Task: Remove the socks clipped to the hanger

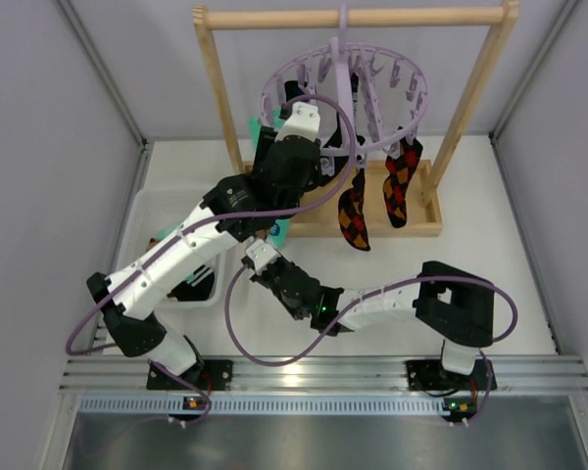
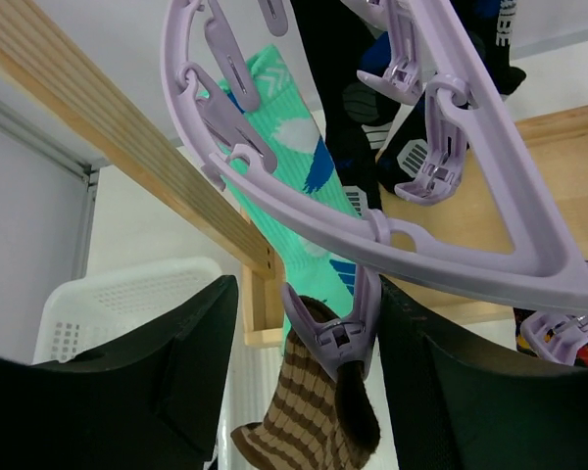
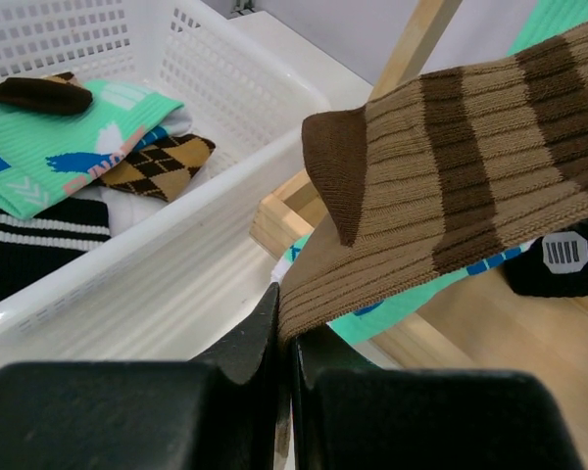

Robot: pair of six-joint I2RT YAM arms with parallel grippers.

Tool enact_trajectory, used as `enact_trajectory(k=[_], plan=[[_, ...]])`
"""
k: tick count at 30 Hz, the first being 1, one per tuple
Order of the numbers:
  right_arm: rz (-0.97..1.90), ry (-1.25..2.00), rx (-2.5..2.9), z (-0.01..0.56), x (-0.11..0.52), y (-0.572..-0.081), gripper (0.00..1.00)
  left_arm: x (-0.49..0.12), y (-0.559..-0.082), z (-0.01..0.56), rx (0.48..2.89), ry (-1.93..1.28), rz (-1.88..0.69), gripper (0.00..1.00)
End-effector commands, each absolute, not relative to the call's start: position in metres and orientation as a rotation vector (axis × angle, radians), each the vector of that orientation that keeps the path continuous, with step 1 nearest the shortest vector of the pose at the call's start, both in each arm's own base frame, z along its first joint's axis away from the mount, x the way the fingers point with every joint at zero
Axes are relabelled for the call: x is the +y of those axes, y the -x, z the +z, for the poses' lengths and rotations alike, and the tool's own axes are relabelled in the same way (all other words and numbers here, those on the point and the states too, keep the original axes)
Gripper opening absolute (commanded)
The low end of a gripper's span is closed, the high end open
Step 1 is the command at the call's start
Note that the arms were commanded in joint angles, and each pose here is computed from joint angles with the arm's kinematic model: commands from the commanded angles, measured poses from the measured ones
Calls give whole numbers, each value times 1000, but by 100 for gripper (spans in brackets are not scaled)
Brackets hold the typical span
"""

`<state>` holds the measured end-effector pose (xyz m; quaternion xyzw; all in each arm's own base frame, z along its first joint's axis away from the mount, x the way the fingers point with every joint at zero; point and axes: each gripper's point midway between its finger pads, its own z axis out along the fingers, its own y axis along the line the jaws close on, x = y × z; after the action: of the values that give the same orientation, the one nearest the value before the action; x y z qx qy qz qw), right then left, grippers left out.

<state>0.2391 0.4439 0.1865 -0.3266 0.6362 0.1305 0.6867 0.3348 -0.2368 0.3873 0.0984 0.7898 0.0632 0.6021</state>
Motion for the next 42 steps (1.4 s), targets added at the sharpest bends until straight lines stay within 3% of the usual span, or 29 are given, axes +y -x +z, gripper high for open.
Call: enact_trajectory(k=[1,6,9,13,16,18,24,28,30,42], plan=[[330,718,1385,209,456,-225,0,-243,-342,405,1788,-176,74,60],[341,718,1383,210,457,-220,0,-243,-351,402,1793,-163,56,47],[354,710,1383,210,455,-218,0,-244,-353,404,1789,-159,34,26],[367,685,1381,210,448,-214,0,-246,-353,403,1790,-165,26,8],[376,674,1396,203,440,-211,0,-246,-352,399,1796,-168,27,6],[395,651,1409,202,434,-208,0,-245,-351,399,1799,-166,20,13],[424,668,1465,183,405,-197,0,-224,-331,401,1798,-120,-23,68],[468,708,1479,178,392,-187,0,-200,-311,391,1807,-93,-42,79],[490,748,1482,177,393,-183,0,-179,-293,400,1779,-40,-90,98],[715,897,1317,274,482,-190,0,-49,-209,422,1605,258,-187,98]])
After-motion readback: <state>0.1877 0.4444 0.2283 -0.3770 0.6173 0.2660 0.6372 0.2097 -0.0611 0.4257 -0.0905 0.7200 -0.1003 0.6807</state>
